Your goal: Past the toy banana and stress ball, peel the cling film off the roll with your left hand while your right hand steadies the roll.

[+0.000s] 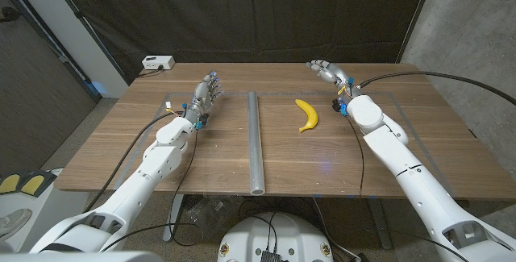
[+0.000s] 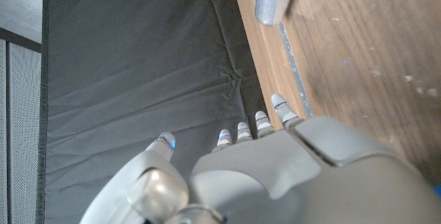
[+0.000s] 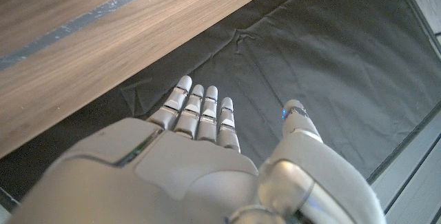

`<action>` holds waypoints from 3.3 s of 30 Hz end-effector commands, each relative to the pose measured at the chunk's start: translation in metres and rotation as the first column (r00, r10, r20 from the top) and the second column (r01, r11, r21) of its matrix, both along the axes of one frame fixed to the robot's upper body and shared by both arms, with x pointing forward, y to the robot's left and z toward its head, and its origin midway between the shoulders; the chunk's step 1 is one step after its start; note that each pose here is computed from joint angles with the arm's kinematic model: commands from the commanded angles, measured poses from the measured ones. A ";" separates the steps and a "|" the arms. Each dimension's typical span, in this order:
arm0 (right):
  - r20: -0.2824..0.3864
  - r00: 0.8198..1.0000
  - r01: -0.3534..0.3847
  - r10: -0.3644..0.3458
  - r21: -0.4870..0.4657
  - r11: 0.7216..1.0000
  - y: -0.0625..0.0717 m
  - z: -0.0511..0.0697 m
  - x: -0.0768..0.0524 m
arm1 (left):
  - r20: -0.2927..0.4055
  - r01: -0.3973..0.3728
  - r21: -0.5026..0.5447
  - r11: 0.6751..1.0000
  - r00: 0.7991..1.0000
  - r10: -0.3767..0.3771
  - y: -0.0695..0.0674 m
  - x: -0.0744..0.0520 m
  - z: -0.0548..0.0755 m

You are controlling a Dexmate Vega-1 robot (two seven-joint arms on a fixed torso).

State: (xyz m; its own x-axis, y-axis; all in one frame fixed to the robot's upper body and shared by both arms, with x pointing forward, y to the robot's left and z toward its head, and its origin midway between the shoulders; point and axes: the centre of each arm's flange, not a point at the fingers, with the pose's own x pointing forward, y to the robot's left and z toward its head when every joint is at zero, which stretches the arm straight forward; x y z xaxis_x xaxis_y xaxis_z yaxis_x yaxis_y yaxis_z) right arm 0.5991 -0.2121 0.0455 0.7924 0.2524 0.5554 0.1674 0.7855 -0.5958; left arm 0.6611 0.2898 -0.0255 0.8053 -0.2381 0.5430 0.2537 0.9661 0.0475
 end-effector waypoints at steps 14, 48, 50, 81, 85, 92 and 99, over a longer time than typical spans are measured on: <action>0.083 0.992 0.120 -0.100 -0.296 0.948 0.055 0.023 -0.033 | 0.044 -0.007 -0.010 1.000 0.999 0.007 -0.002 -0.014 -0.002; -0.185 0.968 0.039 -0.172 -0.565 0.825 0.123 0.020 -0.092 | 0.100 0.067 0.007 0.998 0.993 -0.067 -0.006 -0.041 -0.004; -0.197 0.963 0.040 -0.186 -0.575 0.817 0.126 0.018 -0.094 | 0.104 0.072 0.006 0.997 0.992 -0.072 -0.007 -0.041 -0.004; -0.316 0.875 0.045 -0.367 -0.702 0.711 0.181 0.010 -0.091 | 0.156 0.117 -0.008 0.993 0.981 -0.115 -0.003 -0.046 0.001; -0.307 0.873 0.059 -0.379 -0.706 0.706 0.188 0.007 -0.090 | 0.148 0.103 -0.037 0.994 0.984 -0.097 -0.001 -0.047 -0.004; -0.274 0.874 0.102 -0.401 -0.703 0.704 0.201 0.003 -0.087 | 0.162 0.056 -0.048 0.997 0.986 -0.047 0.003 -0.051 -0.004; -0.227 0.876 0.159 -0.426 -0.697 0.699 0.215 -0.004 -0.084 | 0.151 -0.030 -0.064 0.998 0.988 0.039 0.007 -0.058 -0.002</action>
